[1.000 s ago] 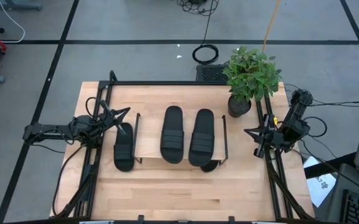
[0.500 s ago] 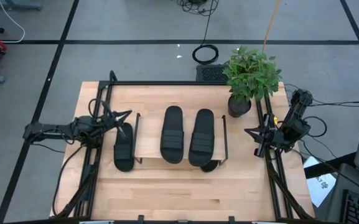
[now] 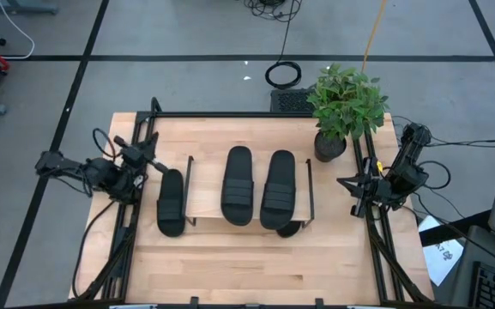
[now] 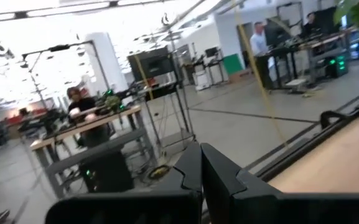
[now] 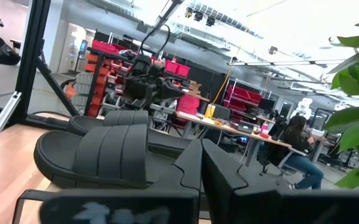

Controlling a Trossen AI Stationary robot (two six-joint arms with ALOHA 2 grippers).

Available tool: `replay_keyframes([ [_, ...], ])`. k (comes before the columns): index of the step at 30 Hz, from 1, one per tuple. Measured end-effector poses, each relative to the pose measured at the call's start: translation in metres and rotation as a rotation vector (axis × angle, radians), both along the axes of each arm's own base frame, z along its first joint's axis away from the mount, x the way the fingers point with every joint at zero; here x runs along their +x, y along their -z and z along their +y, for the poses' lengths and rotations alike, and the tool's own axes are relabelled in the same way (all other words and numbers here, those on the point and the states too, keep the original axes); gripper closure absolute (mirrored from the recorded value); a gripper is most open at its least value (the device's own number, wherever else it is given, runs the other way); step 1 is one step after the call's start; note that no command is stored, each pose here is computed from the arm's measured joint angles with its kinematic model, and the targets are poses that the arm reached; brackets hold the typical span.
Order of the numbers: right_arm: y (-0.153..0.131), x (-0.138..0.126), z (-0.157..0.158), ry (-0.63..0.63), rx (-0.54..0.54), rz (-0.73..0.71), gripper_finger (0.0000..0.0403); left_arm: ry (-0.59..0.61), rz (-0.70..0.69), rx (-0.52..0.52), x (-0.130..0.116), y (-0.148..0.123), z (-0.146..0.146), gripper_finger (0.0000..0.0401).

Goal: Pick and place slides into the shelf
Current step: Put the black slide under the shelf

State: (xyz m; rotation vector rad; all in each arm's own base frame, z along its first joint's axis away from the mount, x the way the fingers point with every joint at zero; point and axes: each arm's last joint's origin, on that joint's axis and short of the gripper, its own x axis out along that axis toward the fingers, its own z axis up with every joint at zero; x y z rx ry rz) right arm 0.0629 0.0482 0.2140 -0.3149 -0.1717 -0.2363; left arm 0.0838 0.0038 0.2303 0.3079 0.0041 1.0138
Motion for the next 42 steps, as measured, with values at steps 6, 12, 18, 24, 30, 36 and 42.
replay_keyframes([
  [6,0.002,0.0,0.001,-0.007,0.017,0.004,0.0403,-0.026,-0.007,-0.038,0.005,-0.001,-0.004,0.0396],
  [12,0.002,0.0,0.001,-0.007,0.018,0.003,0.0403,-0.119,-0.039,-0.179,0.017,0.008,-0.019,0.0396],
  [18,0.002,0.0,0.001,-0.007,0.018,0.003,0.0403,-0.002,-0.112,-0.233,0.031,-0.002,-0.04,0.0396],
  [24,0.001,0.0,0.001,-0.007,0.018,0.003,0.0403,0.091,-0.01,-0.176,0.046,-0.005,-0.066,0.0396],
  [30,0.001,0.0,0.001,-0.007,0.018,0.003,0.0403,0.117,0.117,-0.087,0.069,-0.027,-0.092,0.04],
  [36,0.001,0.0,0.001,-0.009,0.029,0.001,0.0403,0.108,0.22,-0.012,0.088,-0.063,-0.108,0.0401],
  [42,0.001,0.0,0.001,-0.011,0.035,-0.001,0.0403,0.151,0.313,0.066,0.086,-0.085,-0.12,0.0401],
])
